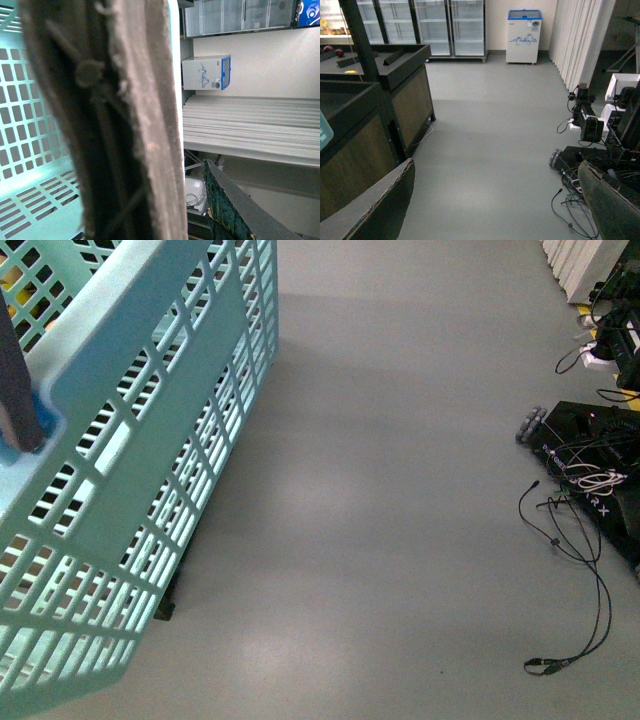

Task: Pick lemon and mango into basket

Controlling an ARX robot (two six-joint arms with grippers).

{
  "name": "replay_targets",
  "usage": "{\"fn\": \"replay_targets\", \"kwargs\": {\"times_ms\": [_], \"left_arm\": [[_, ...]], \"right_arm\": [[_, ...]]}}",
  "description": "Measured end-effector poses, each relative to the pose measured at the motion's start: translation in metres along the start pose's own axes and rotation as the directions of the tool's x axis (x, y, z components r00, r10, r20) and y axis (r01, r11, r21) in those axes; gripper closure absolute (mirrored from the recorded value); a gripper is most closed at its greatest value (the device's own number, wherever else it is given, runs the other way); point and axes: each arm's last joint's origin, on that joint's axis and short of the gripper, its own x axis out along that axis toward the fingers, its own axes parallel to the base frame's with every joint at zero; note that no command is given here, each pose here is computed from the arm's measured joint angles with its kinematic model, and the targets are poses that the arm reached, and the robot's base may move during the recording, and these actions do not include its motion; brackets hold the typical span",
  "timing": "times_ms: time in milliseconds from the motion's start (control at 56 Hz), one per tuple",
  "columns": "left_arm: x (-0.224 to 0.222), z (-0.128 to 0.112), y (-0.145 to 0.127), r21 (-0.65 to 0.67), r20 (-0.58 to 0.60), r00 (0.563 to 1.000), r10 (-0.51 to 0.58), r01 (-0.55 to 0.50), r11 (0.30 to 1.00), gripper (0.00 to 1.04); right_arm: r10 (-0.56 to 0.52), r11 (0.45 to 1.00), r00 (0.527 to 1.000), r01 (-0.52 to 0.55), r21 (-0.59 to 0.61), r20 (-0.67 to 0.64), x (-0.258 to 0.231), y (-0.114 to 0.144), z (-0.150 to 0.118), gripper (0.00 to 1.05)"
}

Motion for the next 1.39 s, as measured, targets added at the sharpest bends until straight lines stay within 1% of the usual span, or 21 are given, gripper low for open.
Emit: {"fn": "replay_targets", "kwargs": {"times_ms": [536,696,911,1393], "left_arm": [[0.0000,-0.0002,0.0000,-0.001,-0.001,1.000,0.000,0.000,1.000,0.77],[-0.0003,-0.0032,-0.0005,-0.006,-0.034,0.999,-0.003,0.003,1.000,0.77],[-0.0006,-0.0009,-0.0009,-0.009,0.000,1.000,-0.003,0.003,1.000,0.77],[-0.0009,-0.0011,-0.0014,-0.005,-0.005,1.000,-0.004,0.004,1.000,0.77]], "right_arm": [[-0.002,1.000,1.000,0.002,0.000,0.000,0.0000,-0.0001,0.0000,0.09],[-0.004,1.000,1.000,0.004,0.000,0.000,0.0000,-0.0001,0.0000,0.09],[-0.003,1.000,1.000,0.003,0.000,0.002,-0.0001,-0.0001,0.0001,0.09],[-0.003,1.000,1.000,0.003,0.000,0.000,0.0000,-0.0001,0.0000,0.09]]}}
